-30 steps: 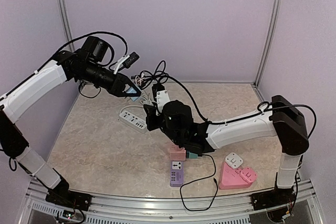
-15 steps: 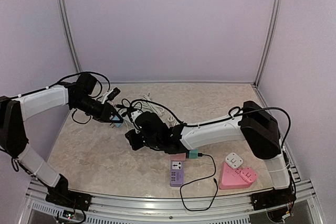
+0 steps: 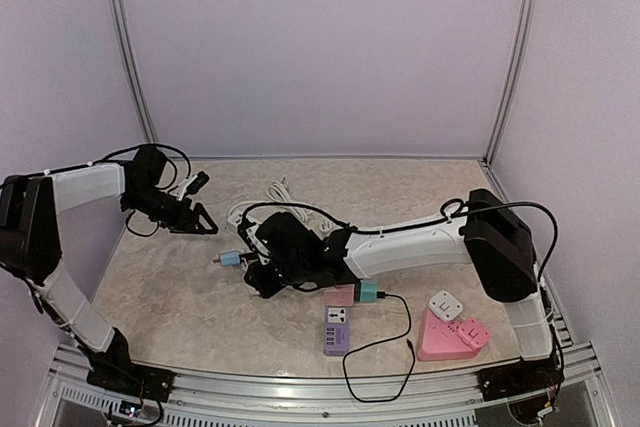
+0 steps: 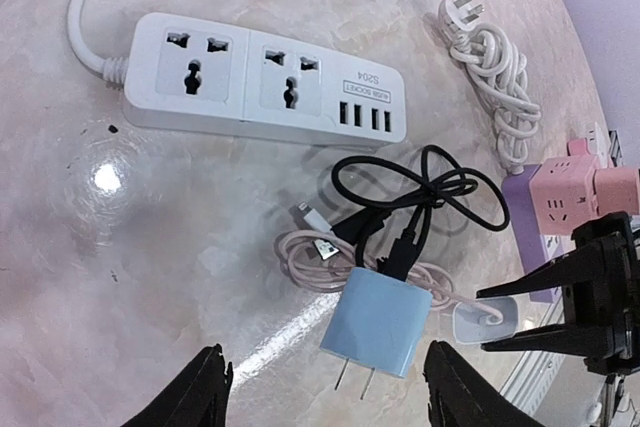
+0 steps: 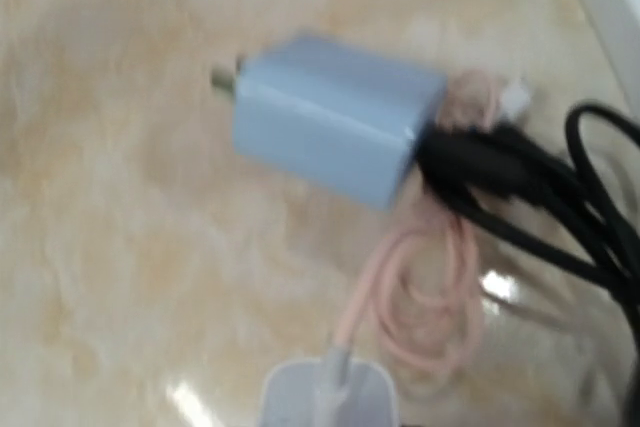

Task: Insert the plug
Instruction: Place the plug at the center of the board, then adjust the plug.

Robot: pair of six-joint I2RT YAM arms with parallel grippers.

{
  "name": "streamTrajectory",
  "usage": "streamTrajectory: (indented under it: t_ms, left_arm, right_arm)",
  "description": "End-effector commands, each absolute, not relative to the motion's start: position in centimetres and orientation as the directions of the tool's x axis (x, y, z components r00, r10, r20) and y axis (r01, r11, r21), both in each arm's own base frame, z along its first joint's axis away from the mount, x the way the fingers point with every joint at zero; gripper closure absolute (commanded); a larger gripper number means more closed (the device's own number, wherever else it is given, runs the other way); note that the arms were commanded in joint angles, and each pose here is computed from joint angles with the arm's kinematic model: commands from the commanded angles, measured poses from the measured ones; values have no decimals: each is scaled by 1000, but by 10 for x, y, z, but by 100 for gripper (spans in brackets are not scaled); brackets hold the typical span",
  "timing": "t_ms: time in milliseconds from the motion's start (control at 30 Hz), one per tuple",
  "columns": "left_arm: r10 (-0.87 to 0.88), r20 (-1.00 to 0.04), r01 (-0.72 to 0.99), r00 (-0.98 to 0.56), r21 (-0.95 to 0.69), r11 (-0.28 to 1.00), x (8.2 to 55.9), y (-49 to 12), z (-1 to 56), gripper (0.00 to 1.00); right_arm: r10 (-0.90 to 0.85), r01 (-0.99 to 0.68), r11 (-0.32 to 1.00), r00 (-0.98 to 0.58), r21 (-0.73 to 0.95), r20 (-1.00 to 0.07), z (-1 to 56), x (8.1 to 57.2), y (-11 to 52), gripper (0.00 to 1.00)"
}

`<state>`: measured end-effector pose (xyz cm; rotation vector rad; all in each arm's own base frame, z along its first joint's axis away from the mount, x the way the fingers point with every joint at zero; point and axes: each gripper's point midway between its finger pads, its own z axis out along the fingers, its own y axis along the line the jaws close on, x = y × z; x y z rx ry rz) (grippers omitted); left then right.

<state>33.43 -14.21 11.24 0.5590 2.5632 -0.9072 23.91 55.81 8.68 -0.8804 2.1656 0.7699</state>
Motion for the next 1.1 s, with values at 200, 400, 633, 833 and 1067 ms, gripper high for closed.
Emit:
streamTrajectory:
  t_ms: [200,400,633,833,1067]
  left_arm:
    - [583,-603,805,-544,-182,564,292,-158,154,35]
    - [650,-634,880,-419,-108,463,271,-169,182,34]
    - [664,-646,900,-377,-86,427,264,-169,204,35]
    - [715,-666,947,-214,39,319,236,-163,265,35]
    - [763,-644,955,51,254,150,186,-161,311,33]
  right_arm:
    - [-471,-884,354,-451,306,-758,201,202,547,100]
    - [-384,-899,321,-412,299,-826,264,200,531,100]
    - [-387,-888,352,-427,297,-817,263,209,516,100]
    - [-401,-927,287,-347,243,-848,287,197,505,100]
    - [-332,-961,206,-247,185,-911,318,175,493,100]
